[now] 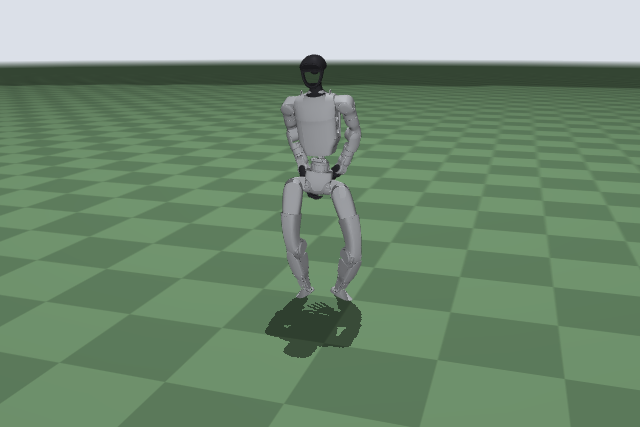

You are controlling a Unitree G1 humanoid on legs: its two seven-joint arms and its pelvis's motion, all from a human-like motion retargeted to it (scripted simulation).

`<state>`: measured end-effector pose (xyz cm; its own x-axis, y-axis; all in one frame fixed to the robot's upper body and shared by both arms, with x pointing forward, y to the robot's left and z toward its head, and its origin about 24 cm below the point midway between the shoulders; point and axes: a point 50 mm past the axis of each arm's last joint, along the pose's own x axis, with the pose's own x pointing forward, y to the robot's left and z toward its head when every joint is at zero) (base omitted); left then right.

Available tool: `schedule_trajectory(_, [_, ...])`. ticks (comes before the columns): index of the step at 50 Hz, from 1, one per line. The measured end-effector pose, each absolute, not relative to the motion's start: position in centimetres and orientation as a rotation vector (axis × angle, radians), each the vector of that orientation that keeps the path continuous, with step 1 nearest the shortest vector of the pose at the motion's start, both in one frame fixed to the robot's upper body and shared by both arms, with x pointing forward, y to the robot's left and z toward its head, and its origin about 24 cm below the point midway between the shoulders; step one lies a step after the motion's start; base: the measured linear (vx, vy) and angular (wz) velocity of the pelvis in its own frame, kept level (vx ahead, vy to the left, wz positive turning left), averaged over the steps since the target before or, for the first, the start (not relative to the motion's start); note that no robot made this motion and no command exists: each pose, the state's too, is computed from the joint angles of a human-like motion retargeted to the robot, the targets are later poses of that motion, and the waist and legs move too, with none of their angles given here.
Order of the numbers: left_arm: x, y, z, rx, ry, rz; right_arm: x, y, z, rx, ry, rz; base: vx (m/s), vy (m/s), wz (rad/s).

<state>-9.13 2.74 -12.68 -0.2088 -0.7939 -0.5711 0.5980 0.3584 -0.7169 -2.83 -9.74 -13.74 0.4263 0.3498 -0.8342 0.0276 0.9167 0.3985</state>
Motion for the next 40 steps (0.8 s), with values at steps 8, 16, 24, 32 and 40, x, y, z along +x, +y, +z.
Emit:
schedule_trajectory(8, [-9.1, 3.1, -12.8, -0.286, 1.268, -1.099, -3.0, -10.6, -13.8, 0.352, 1.139, 0.206, 0.04, 0.33, 1.88])
schedule_trajectory(16, [-8.2, 5.2, -14.2, -0.244, 1.324, -0.891, -3.5, -10.6, -14.9, 0.314, 1.213, 0.181, 0.08, 0.28, 2.11])
schedule_trajectory(24, [-9.2, 6.6, -15.0, -0.19, 1.396, -0.815, -3.4, -11.1, -16.2, 0.222, 1.276, 0.181, 0.14, 0.12, 1.5])
schedule_trajectory(32, [-9.6, 6.3, -15.0, -0.149, 1.389, -0.829, -1.7, -13.1, -16.9, 0.11, 1.257, 0.12, 0.19, 0.03, 0.51])
schedule_trajectory(40, [-8.7, 7.5, -15.7, -0.062, 1.391, -0.795, 0.7, -14.2, -17.2, 0.051, 1.213, 0.032, 0.37, -0.05, 0.31])
